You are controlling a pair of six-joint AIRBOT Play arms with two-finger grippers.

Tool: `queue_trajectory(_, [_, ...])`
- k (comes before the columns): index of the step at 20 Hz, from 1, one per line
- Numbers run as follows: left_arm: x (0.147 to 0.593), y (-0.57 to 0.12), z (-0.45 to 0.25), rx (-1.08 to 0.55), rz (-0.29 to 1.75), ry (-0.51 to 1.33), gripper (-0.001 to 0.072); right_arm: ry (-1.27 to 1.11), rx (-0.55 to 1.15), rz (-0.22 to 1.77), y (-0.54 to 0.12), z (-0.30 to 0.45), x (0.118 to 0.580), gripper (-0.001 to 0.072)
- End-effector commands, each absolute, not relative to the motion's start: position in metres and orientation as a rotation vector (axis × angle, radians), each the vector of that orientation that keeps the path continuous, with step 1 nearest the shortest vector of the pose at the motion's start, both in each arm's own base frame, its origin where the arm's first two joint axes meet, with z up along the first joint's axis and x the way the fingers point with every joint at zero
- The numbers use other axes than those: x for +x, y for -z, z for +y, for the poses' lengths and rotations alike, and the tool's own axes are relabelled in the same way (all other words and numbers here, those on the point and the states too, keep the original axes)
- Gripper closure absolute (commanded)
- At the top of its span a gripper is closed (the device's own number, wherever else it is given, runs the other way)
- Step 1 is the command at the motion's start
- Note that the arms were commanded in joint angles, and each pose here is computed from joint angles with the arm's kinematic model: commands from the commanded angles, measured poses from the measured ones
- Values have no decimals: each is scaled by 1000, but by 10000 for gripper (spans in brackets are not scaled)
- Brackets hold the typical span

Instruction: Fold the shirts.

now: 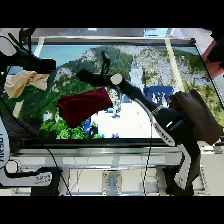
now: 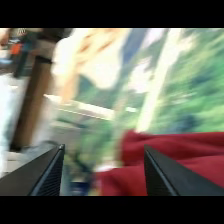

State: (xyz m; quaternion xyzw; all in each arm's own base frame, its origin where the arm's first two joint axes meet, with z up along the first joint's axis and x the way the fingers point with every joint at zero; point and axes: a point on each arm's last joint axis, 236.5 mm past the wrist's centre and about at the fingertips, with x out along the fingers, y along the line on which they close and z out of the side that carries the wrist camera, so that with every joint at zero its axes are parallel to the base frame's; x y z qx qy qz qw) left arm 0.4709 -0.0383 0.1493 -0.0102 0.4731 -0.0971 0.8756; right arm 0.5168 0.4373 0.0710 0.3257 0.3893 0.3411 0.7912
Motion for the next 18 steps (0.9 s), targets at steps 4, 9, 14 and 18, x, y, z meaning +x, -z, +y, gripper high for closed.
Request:
queue_trajectory(4, [477, -154, -39, -18, 953, 208, 696, -521, 550, 1210, 29, 300, 521, 168])
queue_trajectory(9, [480, -156, -40, -21, 939, 209, 696, -527, 595, 1336, 79, 306, 507, 70])
queue_trajectory(14, [480, -156, -41, -23, 938, 212, 696, -614, 666, 1402, 98, 348, 484, 69])
queue_trajectory(18, [480, -156, -41, -17, 938, 214, 696, -746, 691, 1408, 82, 391, 459, 79])
